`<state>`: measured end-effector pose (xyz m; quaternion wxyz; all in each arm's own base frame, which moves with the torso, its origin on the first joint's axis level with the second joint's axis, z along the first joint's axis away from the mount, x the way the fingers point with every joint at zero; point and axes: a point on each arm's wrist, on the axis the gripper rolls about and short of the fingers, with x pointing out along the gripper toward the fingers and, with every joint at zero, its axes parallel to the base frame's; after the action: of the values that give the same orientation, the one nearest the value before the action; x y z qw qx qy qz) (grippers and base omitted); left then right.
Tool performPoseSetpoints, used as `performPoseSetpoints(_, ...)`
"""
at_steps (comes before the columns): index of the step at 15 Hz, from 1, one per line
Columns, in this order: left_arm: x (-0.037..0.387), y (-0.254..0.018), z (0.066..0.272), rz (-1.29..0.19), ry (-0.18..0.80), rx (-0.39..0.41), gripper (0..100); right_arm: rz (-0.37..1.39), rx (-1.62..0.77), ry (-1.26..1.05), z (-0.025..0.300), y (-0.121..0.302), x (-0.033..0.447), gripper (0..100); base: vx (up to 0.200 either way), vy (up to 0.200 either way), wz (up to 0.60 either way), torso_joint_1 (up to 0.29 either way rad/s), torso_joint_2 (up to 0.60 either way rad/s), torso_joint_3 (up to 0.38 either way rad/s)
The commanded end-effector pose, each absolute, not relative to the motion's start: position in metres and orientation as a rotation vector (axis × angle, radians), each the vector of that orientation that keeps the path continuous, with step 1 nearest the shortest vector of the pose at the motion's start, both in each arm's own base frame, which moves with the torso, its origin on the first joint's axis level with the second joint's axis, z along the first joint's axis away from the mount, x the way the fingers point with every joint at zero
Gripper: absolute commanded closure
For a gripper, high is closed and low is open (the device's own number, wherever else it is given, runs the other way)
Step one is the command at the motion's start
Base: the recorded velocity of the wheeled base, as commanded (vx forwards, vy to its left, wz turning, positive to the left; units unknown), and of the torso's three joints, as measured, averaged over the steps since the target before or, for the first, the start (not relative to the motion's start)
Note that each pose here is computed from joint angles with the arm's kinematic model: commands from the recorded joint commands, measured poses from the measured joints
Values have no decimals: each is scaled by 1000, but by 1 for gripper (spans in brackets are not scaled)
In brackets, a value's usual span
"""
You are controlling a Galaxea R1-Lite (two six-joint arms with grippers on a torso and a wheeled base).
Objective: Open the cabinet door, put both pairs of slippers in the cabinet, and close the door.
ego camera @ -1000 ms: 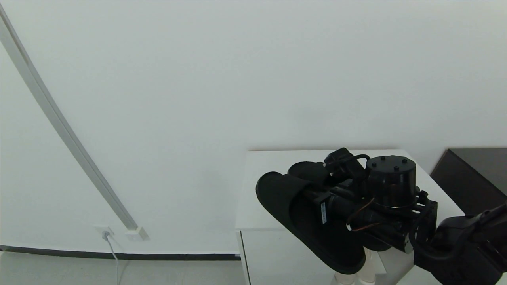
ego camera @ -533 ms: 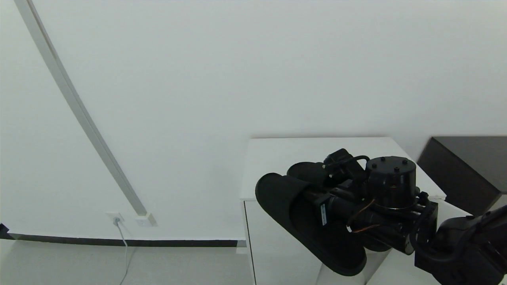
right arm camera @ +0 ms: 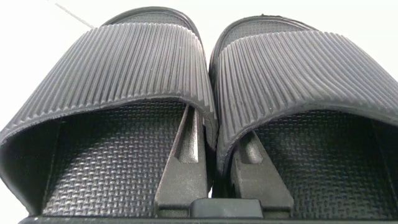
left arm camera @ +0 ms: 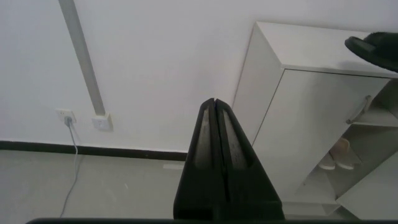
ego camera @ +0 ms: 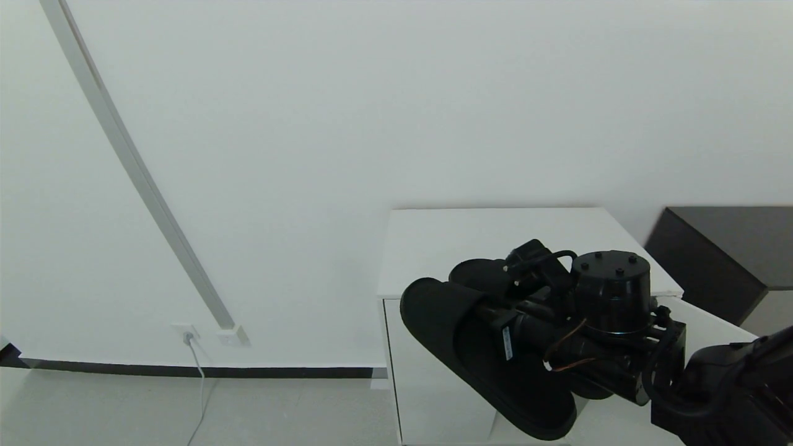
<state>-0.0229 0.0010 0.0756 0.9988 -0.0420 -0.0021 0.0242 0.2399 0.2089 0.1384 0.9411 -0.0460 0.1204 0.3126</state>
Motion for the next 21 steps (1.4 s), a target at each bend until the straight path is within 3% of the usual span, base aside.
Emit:
performPoseSetpoints(1,-23,1,76,49,-4,-84,100,638,-95,247,138,209,240,100,0,0,0,0,0,0)
performPoseSetpoints(6,-23,1,75,49,-2,-84,100,642,-102,248,137,210,240,100,0,0,0,0,0,0)
performPoseSetpoints(21,-23,1,75,48,-2,-84,100,644,-120,259,133,210,239,100,0,-200,0,4,2,3)
